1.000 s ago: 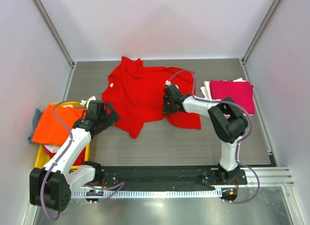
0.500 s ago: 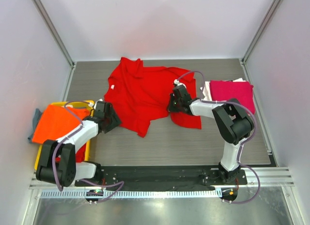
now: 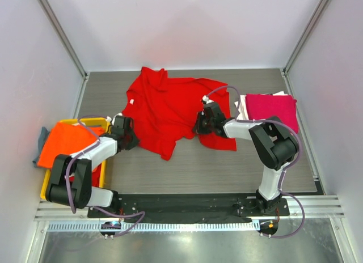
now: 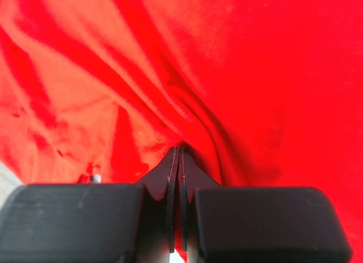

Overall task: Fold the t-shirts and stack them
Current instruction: Fold the tshirt

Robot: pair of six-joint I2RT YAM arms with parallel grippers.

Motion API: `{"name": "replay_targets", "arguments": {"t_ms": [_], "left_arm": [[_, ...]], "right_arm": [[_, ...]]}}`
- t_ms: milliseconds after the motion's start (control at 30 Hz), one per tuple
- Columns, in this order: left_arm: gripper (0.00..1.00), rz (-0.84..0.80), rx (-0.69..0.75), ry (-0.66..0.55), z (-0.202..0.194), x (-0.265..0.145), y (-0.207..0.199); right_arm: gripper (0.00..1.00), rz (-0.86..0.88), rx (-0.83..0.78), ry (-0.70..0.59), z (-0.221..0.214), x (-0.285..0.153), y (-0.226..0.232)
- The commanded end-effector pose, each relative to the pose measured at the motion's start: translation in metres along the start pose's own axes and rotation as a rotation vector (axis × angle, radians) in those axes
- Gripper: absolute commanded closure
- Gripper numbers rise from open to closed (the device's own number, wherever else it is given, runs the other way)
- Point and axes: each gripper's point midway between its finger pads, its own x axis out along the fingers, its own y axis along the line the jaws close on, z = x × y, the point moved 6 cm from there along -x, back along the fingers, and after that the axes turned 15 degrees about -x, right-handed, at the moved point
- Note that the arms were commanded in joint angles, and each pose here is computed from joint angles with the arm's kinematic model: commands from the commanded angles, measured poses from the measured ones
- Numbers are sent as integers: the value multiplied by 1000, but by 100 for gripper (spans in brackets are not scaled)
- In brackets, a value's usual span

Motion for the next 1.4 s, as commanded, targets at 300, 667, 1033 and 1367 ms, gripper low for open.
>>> {"name": "replay_targets", "arguments": {"t_ms": [300,667,1033,1367], "left_arm": [[100,-169,-12,-60,27,-71,-39],[100,-305,-17,60,60,-78,-117],[52,-357,-102,237,87,14,-212],[28,-147,72,-27,86,-46,-141]], "right_arm": [[91,93,-30,27,-10,-6,17],[91,108,-17,8,-8,-5,18],[72,94,-32,-32,-6,-12,17],[71,86,-30,-36,-6,-12,16]]}}
